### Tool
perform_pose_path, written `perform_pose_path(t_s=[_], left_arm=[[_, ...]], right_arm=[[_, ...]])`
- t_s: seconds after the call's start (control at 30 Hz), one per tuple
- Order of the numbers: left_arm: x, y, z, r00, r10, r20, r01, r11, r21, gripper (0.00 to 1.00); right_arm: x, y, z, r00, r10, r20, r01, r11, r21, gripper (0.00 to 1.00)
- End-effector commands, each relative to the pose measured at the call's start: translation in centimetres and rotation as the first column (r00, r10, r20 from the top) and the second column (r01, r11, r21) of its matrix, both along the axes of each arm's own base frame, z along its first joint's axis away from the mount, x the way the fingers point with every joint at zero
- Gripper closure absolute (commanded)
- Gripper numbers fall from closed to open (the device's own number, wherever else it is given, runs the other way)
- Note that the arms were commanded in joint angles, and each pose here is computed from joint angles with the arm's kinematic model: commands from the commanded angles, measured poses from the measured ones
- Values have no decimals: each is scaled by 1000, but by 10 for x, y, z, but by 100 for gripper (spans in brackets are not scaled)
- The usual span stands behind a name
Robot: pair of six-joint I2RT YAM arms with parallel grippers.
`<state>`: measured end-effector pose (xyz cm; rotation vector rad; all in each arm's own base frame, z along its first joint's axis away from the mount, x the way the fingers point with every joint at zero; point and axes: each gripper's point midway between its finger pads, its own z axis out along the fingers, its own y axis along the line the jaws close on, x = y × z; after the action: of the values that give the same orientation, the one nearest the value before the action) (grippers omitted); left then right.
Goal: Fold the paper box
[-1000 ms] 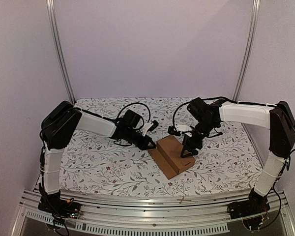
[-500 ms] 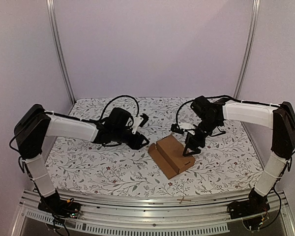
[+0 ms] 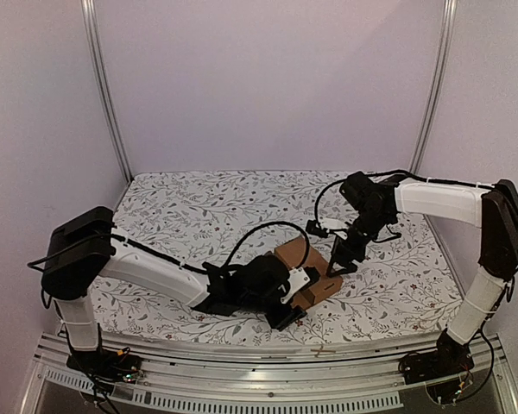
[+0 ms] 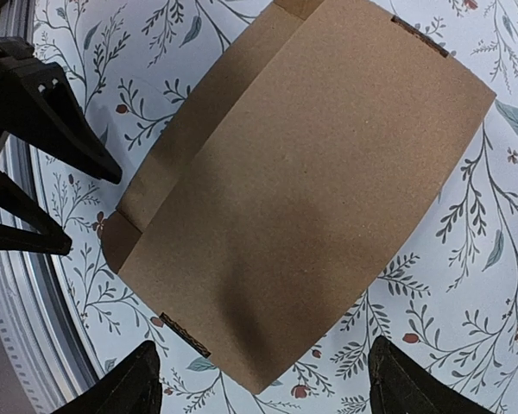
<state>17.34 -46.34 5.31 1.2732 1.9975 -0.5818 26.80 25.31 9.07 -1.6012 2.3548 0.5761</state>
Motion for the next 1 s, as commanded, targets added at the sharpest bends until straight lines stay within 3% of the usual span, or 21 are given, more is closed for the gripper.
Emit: perform_pose_path(t_s=[0.0,0.37,0.73,0.97], left_arm=[[10,-14,-2,997,43,67,-45,999,26,41],[3,-28,-12,998,-20,63,18,999,33,61],[-6,-35,-17,995,-66,79,61,996,64,55],[2,-35,-25,996,-31,84,22,995,102,75]], right_arm=[[-1,-5,-14,998,-37,-47,35,999,-35,19],[1,-9,-20,993,-69,-94,67,997,-29,19],[-2,-8,-31,987,-75,-140,70,997,-41,20],[-4,-10,-42,984,-74,-163,65,996,-63,23]])
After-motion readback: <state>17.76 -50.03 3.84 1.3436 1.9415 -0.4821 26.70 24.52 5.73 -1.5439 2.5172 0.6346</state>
